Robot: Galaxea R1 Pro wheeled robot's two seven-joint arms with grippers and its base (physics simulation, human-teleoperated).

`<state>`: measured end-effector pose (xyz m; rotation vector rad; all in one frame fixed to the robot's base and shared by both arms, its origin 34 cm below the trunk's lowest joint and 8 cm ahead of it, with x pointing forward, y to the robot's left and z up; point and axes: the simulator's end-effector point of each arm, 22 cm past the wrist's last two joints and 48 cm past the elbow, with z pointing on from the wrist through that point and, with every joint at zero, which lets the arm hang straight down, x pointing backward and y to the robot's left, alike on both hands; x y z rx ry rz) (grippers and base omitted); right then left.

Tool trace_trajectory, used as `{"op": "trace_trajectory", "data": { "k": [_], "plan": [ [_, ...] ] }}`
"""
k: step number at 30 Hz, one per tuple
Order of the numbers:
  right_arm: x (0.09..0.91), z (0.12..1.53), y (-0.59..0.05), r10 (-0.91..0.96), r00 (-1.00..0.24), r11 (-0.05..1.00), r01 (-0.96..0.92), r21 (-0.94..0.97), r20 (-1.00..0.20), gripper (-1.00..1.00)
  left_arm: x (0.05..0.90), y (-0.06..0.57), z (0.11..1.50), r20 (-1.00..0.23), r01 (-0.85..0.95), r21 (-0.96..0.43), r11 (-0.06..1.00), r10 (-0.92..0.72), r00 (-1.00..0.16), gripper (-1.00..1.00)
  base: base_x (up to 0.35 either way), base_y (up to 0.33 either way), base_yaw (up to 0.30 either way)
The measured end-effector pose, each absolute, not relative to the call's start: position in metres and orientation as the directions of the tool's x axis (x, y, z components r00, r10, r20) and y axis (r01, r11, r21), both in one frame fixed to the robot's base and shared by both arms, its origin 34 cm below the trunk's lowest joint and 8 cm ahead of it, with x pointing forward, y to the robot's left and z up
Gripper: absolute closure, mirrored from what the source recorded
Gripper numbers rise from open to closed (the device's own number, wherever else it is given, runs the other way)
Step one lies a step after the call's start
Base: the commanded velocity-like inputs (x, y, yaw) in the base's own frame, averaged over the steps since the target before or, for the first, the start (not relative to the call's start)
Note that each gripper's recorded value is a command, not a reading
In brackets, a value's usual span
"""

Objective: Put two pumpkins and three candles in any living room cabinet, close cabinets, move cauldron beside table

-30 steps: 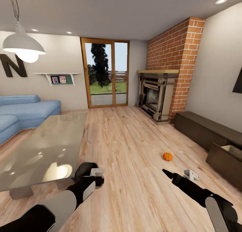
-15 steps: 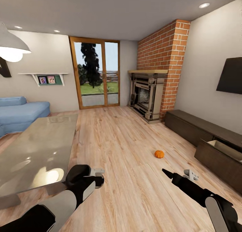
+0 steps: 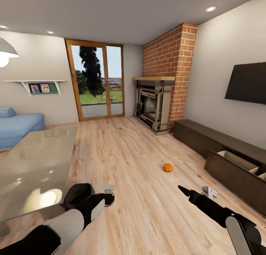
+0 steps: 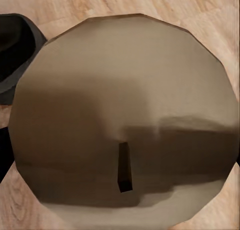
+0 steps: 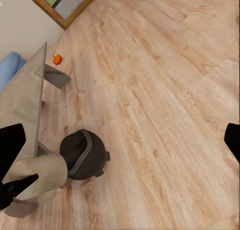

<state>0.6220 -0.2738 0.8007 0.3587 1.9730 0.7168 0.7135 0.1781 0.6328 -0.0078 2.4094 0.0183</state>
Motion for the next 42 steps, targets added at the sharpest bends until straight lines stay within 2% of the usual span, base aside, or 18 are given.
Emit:
{"op": "trace_trajectory", "data": {
  "k": [42],
  "plan": [
    [0.6222,0.8008,-0.2739,0.524,-0.486,0.783,-0.047,0.62,-0.699,-1.0,0.7133,0.1781,0.6326,-0.668,-0.012,0.01,1.0,-0.002,-0.744,1.0,0.0,0.0,-0.274]
  ]
}}
